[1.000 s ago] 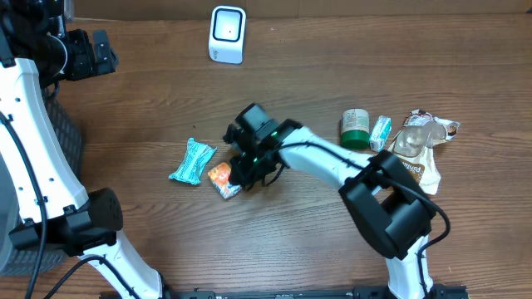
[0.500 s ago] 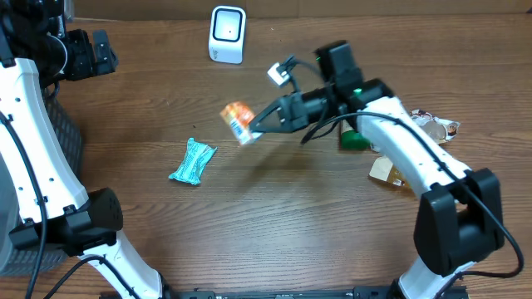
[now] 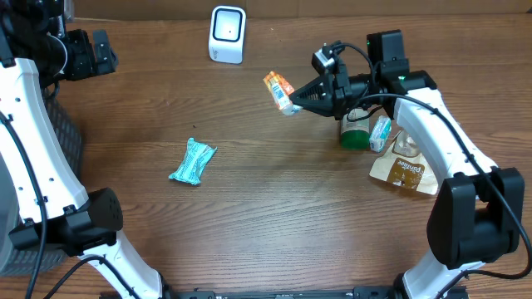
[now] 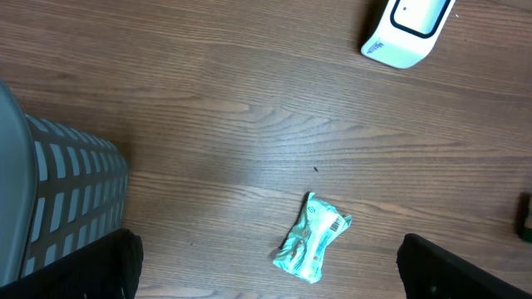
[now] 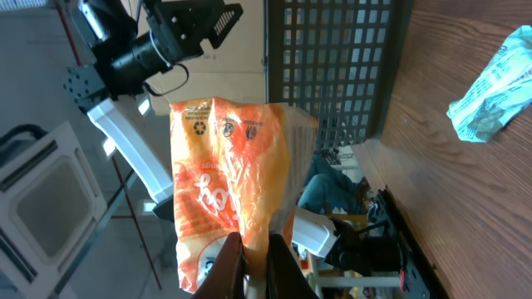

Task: Scan the item barcode
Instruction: 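Lift the orange packet and hold it under the white scanner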

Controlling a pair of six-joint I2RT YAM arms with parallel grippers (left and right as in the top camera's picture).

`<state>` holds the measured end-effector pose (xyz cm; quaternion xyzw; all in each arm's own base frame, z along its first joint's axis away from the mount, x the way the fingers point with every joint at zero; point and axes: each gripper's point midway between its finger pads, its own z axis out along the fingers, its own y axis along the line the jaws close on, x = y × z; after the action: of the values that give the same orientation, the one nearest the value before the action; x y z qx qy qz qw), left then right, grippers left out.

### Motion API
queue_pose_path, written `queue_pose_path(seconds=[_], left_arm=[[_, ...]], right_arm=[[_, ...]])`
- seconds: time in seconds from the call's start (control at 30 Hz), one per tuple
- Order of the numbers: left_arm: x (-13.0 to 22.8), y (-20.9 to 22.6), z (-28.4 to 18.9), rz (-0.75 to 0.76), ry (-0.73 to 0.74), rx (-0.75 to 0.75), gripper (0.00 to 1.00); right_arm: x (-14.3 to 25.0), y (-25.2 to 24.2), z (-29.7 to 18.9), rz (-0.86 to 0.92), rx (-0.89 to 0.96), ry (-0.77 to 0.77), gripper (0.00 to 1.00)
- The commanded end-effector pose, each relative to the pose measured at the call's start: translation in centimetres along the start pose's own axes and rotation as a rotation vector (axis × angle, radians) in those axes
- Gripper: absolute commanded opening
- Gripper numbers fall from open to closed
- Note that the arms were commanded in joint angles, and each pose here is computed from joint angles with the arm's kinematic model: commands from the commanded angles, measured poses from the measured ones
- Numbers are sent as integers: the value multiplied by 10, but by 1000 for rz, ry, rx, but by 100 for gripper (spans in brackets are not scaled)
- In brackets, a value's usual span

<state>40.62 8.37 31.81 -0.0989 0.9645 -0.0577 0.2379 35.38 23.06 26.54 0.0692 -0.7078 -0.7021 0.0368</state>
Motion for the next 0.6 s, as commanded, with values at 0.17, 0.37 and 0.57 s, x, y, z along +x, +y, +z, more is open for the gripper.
queue_pose_path(seconds=[0.17,0.37,0.57], left_arm=[[-2,-3,-9,20,-27,1,99],[-2,-3,-9,20,-27,1,100],[-2,-3,-9,20,-27,1,100]], right_arm=[[6,18,4,-127,0,11,4],[-7,-44,32,-105,358,-95,4],[-31,-35,21,-181,830,-245,4]])
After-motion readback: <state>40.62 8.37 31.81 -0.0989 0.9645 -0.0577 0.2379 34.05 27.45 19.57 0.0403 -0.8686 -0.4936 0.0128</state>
